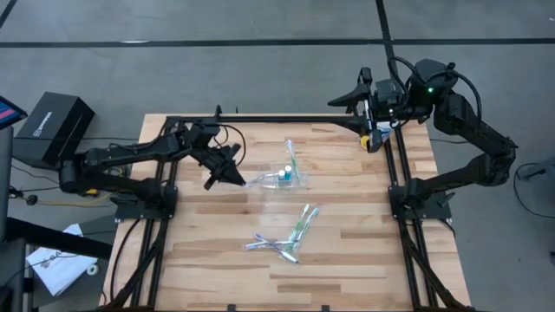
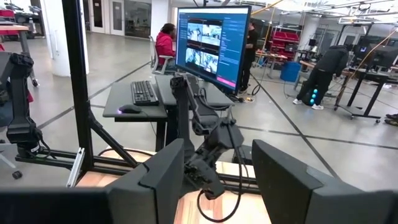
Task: Pick & Place toothbrushing station
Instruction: Put the top left purple toothbrush into the transparent organizer
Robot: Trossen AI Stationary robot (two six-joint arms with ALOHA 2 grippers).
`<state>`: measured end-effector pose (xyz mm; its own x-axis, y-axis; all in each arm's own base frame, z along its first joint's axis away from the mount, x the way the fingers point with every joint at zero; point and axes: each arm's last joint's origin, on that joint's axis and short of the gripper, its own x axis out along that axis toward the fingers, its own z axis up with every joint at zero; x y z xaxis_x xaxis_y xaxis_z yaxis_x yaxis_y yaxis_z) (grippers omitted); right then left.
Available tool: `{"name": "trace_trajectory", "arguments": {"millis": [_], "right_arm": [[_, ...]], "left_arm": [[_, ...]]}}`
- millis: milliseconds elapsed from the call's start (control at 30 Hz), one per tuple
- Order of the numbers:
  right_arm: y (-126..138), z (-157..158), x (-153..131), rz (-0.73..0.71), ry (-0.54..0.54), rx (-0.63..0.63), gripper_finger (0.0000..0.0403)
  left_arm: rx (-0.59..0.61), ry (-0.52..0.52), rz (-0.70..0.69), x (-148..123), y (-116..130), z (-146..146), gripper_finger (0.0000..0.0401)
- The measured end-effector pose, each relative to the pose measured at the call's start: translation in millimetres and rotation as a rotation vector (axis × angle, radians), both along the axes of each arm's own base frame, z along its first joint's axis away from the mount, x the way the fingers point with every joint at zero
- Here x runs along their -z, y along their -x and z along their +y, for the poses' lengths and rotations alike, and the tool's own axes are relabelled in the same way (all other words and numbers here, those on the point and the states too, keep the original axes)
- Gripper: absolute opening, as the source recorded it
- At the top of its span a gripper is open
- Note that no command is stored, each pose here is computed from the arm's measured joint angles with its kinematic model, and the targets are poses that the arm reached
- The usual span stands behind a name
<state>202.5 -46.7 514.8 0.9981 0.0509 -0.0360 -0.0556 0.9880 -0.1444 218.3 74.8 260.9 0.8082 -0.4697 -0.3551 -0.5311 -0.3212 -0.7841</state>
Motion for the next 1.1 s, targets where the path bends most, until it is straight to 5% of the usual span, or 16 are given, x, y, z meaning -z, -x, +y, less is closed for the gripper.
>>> {"name": "trace_trajectory", "arguments": {"millis": [333, 1100], "right_arm": [[0.0, 0.0, -0.3, -0.003, 0.001, 0.000, 0.0179], [-1.3, -0.4, -1.6, -0.016, -0.047, 0.002, 0.0179]], "left_arm": [[-0.054, 0.000, -0.009, 6.6, 5.1, 26.4, 0.0000], [0.014, 0.046, -0.067, 45.4, -27.9, 57.0, 0.0025]]}}
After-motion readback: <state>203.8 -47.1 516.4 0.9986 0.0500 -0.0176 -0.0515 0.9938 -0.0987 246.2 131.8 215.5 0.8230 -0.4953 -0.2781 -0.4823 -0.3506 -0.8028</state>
